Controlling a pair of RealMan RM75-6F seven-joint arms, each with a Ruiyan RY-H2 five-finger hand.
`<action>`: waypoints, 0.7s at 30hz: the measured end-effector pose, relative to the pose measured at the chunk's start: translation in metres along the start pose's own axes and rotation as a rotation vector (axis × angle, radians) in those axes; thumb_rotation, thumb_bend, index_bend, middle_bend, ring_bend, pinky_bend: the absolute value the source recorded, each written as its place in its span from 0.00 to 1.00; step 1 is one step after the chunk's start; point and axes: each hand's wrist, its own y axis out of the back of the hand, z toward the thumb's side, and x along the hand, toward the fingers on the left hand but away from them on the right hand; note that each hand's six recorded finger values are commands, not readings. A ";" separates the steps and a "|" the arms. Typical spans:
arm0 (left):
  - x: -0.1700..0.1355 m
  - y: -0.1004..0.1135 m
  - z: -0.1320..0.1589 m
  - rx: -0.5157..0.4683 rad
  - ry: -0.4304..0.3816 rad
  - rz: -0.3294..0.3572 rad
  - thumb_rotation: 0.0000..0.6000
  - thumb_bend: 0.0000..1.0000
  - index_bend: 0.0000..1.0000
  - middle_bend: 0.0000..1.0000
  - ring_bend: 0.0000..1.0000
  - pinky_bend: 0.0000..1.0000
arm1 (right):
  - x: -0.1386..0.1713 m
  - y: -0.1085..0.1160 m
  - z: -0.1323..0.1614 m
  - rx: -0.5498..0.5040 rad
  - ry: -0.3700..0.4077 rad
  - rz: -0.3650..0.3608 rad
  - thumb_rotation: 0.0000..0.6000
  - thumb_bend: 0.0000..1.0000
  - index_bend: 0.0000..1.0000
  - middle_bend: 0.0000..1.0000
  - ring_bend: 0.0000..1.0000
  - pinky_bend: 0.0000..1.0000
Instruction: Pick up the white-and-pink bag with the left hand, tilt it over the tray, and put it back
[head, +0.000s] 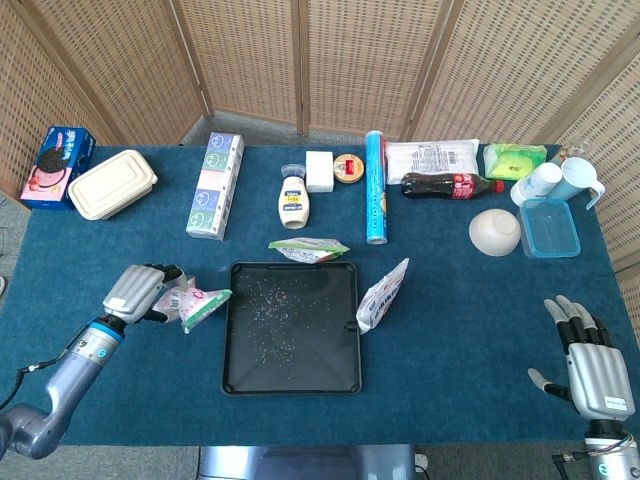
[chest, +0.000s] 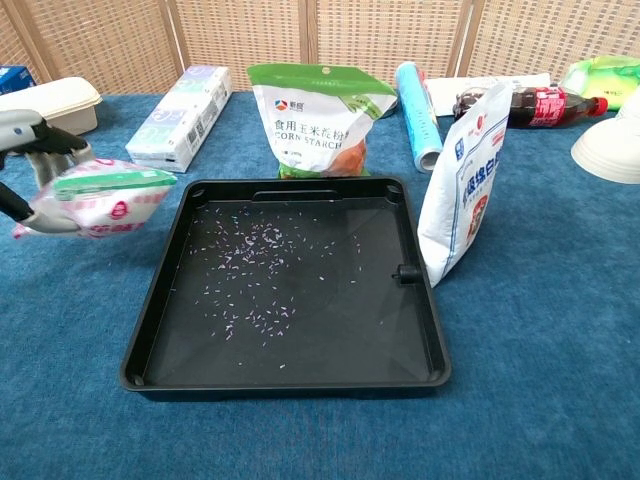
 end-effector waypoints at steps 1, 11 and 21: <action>0.001 -0.003 0.001 -0.013 -0.005 -0.001 1.00 0.52 0.82 0.55 0.44 0.44 | 0.000 0.000 0.000 0.001 -0.001 0.001 1.00 0.00 0.00 0.04 0.08 0.10; 0.007 -0.020 0.011 -0.121 -0.064 0.019 1.00 0.42 0.65 0.30 0.27 0.35 | -0.001 -0.002 -0.001 0.006 -0.005 0.006 1.00 0.00 0.00 0.04 0.08 0.10; 0.004 -0.028 0.006 -0.129 -0.069 -0.005 1.00 0.14 0.04 0.00 0.02 0.19 | -0.001 -0.004 0.000 0.009 -0.002 0.010 1.00 0.00 0.00 0.04 0.08 0.10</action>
